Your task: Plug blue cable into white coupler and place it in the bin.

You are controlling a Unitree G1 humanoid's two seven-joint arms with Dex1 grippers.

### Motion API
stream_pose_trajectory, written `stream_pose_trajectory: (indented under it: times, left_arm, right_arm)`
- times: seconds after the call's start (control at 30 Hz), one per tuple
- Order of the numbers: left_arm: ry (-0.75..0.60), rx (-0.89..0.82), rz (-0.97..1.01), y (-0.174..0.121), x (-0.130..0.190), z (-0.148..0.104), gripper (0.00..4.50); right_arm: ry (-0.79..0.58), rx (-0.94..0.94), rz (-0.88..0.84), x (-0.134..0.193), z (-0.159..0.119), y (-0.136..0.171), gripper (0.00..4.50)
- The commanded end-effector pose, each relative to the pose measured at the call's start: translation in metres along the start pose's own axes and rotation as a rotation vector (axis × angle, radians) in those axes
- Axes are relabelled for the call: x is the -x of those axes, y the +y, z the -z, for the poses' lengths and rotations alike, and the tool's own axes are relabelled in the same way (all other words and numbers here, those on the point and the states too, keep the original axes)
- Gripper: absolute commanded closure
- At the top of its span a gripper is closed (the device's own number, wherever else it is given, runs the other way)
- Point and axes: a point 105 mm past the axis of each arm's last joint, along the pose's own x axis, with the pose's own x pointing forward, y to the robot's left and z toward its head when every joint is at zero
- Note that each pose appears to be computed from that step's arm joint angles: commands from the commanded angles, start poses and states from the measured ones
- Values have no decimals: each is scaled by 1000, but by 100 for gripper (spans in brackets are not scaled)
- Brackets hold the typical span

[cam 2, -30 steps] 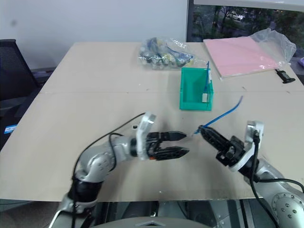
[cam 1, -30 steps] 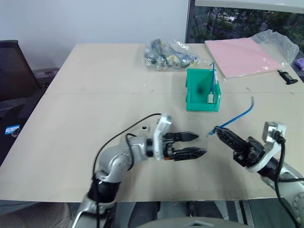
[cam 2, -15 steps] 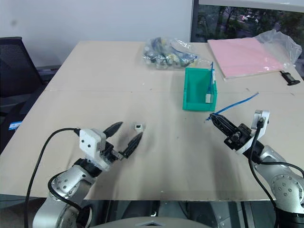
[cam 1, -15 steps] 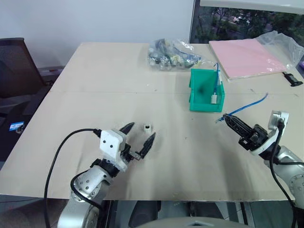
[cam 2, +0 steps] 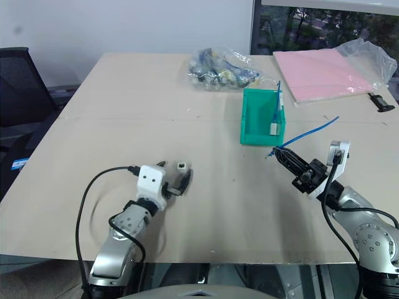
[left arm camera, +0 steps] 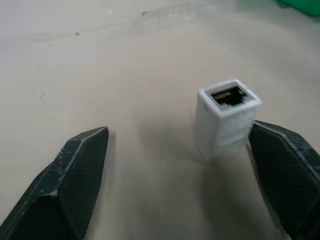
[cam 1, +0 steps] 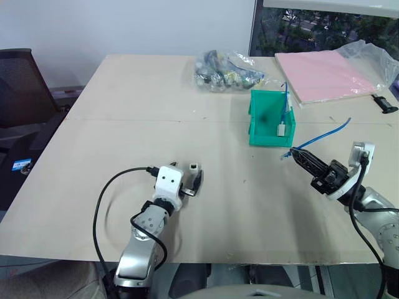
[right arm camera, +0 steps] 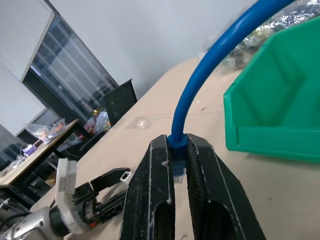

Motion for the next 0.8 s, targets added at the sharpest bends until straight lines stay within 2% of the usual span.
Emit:
stream_pose_trajectory:
  times: [0.03,0.13,0.2,0.27,0.43,0.47,0.63,0.8]
  left_arm:
    - [-2,-34,-30,-1,-4,-3,4]
    - [0,-26,-47,-1,-7,-3,4]
    - [-5,-15,-54,-2,-8,-4,56]
    - [-9,-29,-66,-1,-9,-4,127]
    - [-7,-59,-75,9,-17,0,385]
    - [-12,-65,-62,10,-19,0,396]
    - [-40,-76,22,12,-27,0,394]
    - [-71,0,320,-12,-33,-3,394]
  right_arm:
    - [-29,28,-17,-1,-8,5,450]
    - [-27,26,-18,0,-6,7,450]
    - [-24,26,-17,1,-6,8,450]
    - [-24,27,-14,2,-6,8,450]
    - [-14,28,-18,2,-3,10,450]
    - [-12,28,-19,1,-2,11,450]
    - [-10,33,-25,-1,-2,12,450]
    - [-4,110,-54,-16,-7,20,450]
